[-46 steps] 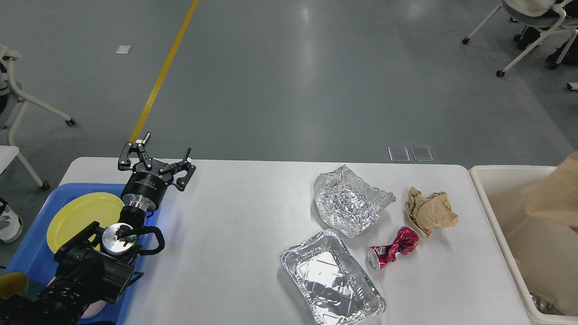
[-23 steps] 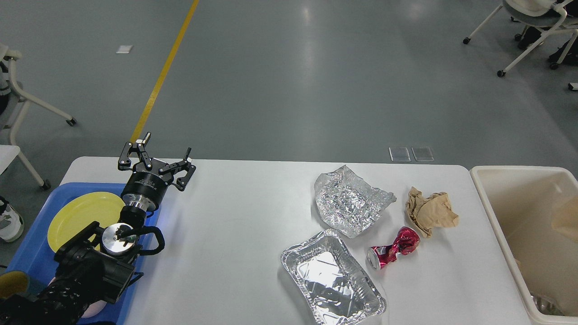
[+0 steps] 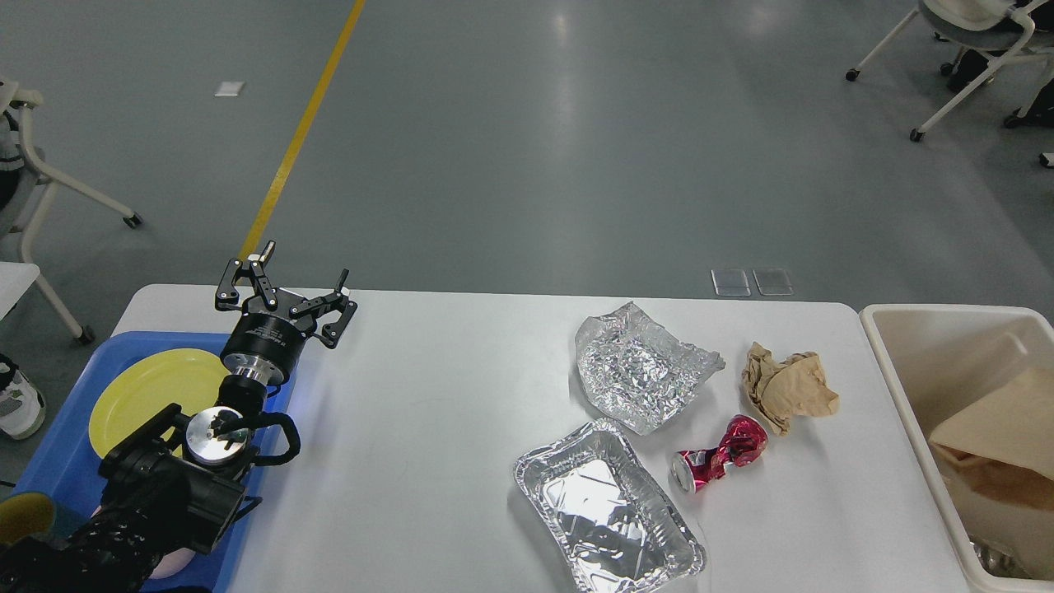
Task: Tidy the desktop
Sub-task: 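Move the right gripper back over the red crushed can, then lower the right gripper and grasp the red crushed can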
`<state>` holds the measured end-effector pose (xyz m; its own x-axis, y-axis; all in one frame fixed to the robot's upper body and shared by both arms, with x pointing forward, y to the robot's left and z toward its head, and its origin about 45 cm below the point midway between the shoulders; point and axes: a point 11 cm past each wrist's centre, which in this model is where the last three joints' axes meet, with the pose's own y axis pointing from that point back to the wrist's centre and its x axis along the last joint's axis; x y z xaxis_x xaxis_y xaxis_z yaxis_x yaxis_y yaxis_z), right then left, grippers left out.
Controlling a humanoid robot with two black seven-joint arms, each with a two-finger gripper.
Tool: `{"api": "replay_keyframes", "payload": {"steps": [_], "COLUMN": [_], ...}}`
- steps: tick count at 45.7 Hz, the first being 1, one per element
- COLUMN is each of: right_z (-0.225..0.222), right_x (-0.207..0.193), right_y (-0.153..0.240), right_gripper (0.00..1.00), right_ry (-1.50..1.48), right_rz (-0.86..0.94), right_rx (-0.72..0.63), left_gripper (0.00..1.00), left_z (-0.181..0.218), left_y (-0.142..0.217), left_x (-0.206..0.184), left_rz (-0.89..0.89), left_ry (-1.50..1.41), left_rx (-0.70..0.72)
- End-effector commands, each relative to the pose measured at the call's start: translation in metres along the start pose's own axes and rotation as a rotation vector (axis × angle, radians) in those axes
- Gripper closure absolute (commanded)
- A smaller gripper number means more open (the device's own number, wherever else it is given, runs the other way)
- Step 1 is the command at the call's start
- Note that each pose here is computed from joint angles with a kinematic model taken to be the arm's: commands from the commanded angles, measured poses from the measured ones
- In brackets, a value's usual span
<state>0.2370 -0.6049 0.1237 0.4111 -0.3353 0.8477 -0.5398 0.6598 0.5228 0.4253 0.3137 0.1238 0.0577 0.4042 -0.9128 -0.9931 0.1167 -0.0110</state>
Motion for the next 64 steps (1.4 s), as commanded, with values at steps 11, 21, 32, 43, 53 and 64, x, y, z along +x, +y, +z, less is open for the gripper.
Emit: {"api": "replay_keyframes", "payload": {"steps": [11, 21, 32, 43, 53, 64], "right_z": [-0.025, -0.065, -0.142, -0.212, -0.256, -0.272], "right_x": [-0.008, 0.023, 0.065, 0.056, 0.043, 0.016], "right_y": [0.003, 0.029, 0.086, 0.196, 0.246, 0.248], "right_gripper": [0.0, 0.0, 0.0, 0.0, 0.0, 0.0], "right_ry": [-0.003, -0.154, -0.1, 0.179, 0.405, 0.455], "right_rz": [-0.036, -0.132, -0.337, -0.587, -0.684, -0.743], "right_rx": [0.046, 0.096, 0.344, 0.586, 0.658, 0.68], "left_gripper": [0.0, 0.0, 0.0, 0.0, 0.0, 0.0], "left_z": [0.0, 0.0, 0.0, 0.0, 0.0, -0.001], "left_y": [0.0, 0.0, 0.0, 0.0, 0.0, 0.002], "left_x": [0.0, 0.0, 0.0, 0.0, 0.0, -0.001], "left_rz": [0.0, 0.0, 0.0, 0.0, 0.0, -0.02], "left_ry": [0.0, 0.0, 0.0, 0.0, 0.0, 0.003], "left_rx": [0.0, 0.0, 0.0, 0.0, 0.0, 0.001]}}
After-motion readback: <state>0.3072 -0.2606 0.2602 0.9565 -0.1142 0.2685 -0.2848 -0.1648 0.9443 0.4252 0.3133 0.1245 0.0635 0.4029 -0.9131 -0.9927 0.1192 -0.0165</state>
